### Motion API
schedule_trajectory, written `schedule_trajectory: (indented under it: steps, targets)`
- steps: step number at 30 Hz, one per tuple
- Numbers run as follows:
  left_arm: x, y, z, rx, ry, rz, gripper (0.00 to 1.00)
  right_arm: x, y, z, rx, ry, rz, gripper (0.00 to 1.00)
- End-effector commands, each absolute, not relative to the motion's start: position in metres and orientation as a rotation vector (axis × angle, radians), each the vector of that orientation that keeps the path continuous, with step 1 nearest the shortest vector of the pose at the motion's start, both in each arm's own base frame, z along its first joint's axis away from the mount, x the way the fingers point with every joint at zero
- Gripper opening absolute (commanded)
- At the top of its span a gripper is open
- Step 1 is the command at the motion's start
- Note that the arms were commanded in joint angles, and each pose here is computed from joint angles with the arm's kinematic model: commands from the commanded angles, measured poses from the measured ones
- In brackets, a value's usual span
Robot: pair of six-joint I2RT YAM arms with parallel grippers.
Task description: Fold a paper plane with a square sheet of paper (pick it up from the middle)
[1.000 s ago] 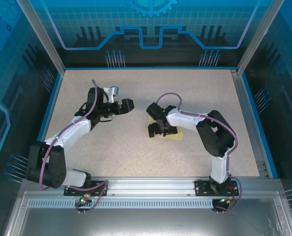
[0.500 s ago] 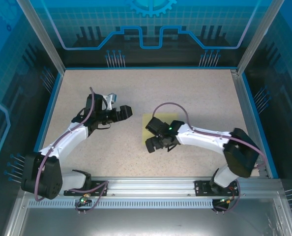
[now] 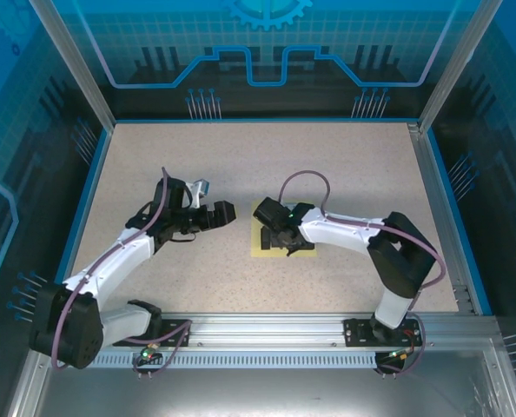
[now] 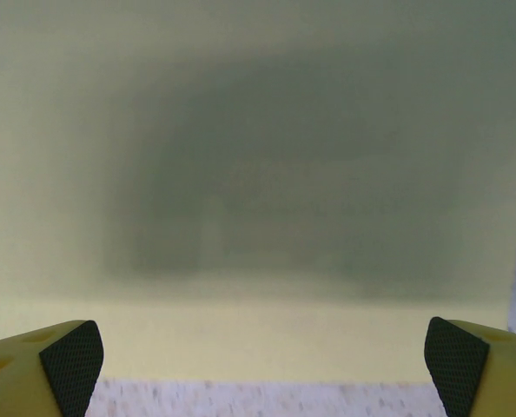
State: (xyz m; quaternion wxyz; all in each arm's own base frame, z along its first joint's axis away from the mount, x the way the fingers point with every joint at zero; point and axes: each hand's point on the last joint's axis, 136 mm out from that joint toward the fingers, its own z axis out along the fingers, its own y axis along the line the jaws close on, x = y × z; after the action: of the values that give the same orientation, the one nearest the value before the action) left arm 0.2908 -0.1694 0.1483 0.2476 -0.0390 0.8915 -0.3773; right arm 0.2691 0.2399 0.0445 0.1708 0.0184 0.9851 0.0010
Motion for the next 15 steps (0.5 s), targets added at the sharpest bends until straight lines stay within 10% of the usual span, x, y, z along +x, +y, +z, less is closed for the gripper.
schedule_trajectory:
  steps: [1,15]
  targets:
    - [0.281,-0.168,0.139,-0.132,2.471,-1.027,0.99,0.293,0.246,0.043,0.109,2.779,0.054,0.99]
    - [0.284,-0.174,0.135,-0.120,2.475,-1.054,0.99,0.314,0.247,0.009,0.073,2.859,-0.011,0.99]
